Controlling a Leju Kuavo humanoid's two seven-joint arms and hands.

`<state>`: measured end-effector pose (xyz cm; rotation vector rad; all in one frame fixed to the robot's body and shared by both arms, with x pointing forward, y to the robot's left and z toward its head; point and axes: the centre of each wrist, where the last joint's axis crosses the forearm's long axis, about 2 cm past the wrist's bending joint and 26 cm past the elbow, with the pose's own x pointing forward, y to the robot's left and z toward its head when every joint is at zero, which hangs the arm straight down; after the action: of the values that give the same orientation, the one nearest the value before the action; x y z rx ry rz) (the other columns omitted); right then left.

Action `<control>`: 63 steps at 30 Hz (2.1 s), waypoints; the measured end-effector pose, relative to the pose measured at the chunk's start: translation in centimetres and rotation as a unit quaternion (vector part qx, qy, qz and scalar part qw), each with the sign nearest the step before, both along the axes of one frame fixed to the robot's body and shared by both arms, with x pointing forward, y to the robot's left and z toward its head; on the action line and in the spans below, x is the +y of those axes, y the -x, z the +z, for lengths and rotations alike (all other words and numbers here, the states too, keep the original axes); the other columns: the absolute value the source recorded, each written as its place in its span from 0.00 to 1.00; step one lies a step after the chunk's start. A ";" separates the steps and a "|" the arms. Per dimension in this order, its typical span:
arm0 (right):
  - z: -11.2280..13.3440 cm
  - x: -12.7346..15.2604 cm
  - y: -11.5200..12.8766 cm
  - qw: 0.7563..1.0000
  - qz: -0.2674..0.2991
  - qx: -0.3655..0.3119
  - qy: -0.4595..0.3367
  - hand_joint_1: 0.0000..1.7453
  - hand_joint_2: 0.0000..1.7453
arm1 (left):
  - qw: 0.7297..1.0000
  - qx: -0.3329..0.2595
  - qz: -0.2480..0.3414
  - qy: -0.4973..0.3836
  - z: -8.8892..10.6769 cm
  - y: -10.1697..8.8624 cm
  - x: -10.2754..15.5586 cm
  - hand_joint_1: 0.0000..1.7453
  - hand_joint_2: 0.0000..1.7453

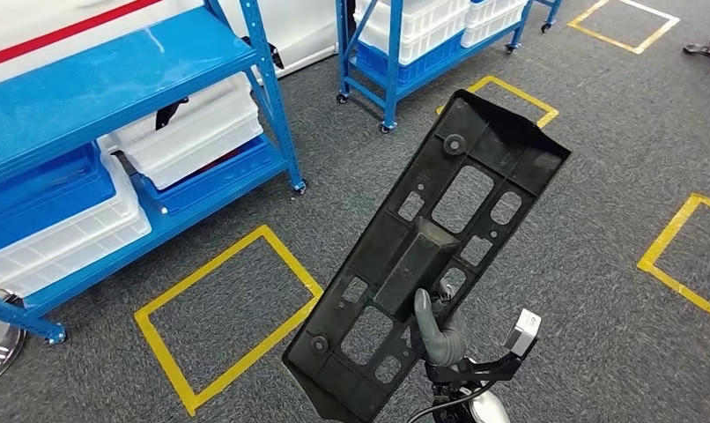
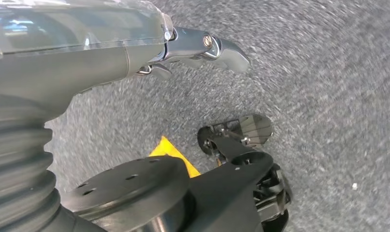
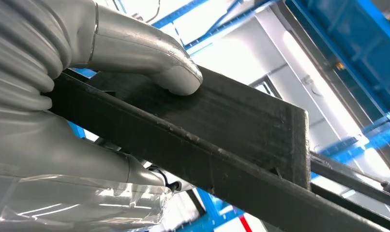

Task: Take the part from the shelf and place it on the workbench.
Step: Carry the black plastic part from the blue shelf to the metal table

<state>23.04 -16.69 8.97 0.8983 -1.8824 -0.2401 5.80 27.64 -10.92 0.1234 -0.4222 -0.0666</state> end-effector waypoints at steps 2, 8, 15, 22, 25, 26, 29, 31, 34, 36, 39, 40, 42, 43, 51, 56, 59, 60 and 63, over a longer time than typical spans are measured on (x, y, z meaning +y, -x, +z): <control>0.1 0.1 -0.1 1.000 0.001 -0.002 -0.003 1.00 1.00 | 1.000 0.002 -0.009 -0.003 0.0 0.1 0.0 0.00 1.00; 0.0 0.0 -0.2 1.000 0.002 -0.001 -0.006 1.00 1.00 | 1.000 0.004 -0.028 -0.012 -0.1 0.4 0.2 0.00 1.00; 0.3 0.3 -0.7 1.000 0.004 -0.006 -0.011 1.00 1.00 | 0.999 -0.005 -0.037 -0.024 0.0 -0.1 1.1 0.00 1.00; 0.2 0.3 -0.9 1.000 0.006 -0.005 -0.014 1.00 1.00 | 0.998 0.006 -0.057 -0.027 0.0 -0.1 1.0 0.00 1.00; 0.2 0.3 -1.1 1.000 0.005 -0.005 -0.014 1.00 1.00 | 0.997 0.020 -0.065 -0.026 0.0 -0.1 0.8 0.00 1.00; 0.3 0.3 -1.1 1.000 0.005 -0.005 -0.014 1.00 1.00 | 0.997 0.025 -0.067 -0.026 0.0 -0.2 0.7 0.00 1.00; 0.2 0.2 -1.1 1.000 0.001 -0.004 -0.013 1.00 1.00 | 0.997 0.034 -0.072 -0.024 0.0 -0.3 0.7 0.00 1.00; 0.3 0.1 -1.1 1.000 -0.002 -0.004 -0.011 1.00 1.00 | 0.996 0.037 -0.074 -0.023 0.0 -0.3 0.6 0.00 1.00; 0.2 0.1 -1.0 1.000 -0.002 -0.003 -0.006 1.00 1.00 | 0.997 0.037 -0.071 -0.019 0.0 0.0 0.4 0.00 1.00; 0.1 0.0 -0.8 1.000 -0.001 -0.001 0.001 1.00 1.00 | 0.997 0.030 -0.069 -0.014 0.0 0.1 0.2 0.00 1.00; 0.0 0.0 -0.7 1.000 0.003 -0.001 0.009 1.00 1.00 | 0.998 0.017 -0.067 -0.008 0.0 0.2 -0.2 0.00 1.00; 0.0 0.1 -0.7 1.000 0.004 -0.003 0.011 1.00 1.00 | 0.998 0.012 -0.066 -0.006 0.0 0.3 -0.4 0.00 1.00; 0.1 0.1 -0.9 1.000 0.006 -0.005 0.017 1.00 1.00 | 0.998 -0.002 -0.067 0.000 0.0 0.1 -0.8 0.00 1.00; 0.2 0.1 -0.9 1.000 0.005 -0.005 0.022 1.00 1.00 | 0.998 -0.009 -0.067 0.003 0.0 0.0 -1.0 0.00 1.00; 0.5 0.3 -1.3 0.999 0.006 -0.003 0.046 1.00 1.00 | 0.998 -0.008 -0.058 0.030 0.2 -0.3 -2.5 0.00 1.00; 0.8 0.4 -1.7 0.999 0.009 -0.001 0.047 1.00 1.00 | 0.998 0.019 -0.053 0.035 0.2 0.0 -3.1 0.00 1.00; 0.8 0.5 -1.7 0.999 0.010 0.001 0.046 1.00 1.00 | 0.998 0.025 -0.050 0.035 0.2 0.0 -3.2 0.00 1.00; 0.7 0.5 -1.7 0.999 0.010 0.002 0.046 1.00 1.00 | 0.998 0.025 -0.049 0.035 0.2 0.0 -3.1 0.00 1.00; 0.7 0.7 -1.8 0.999 0.013 0.001 0.041 1.00 1.00 | 0.998 0.019 -0.045 0.034 0.2 0.0 -3.1 0.00 1.00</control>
<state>24.82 -15.97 9.70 0.8659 -1.8640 -0.1459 5.79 24.57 -10.75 0.0369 -0.3924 -0.1434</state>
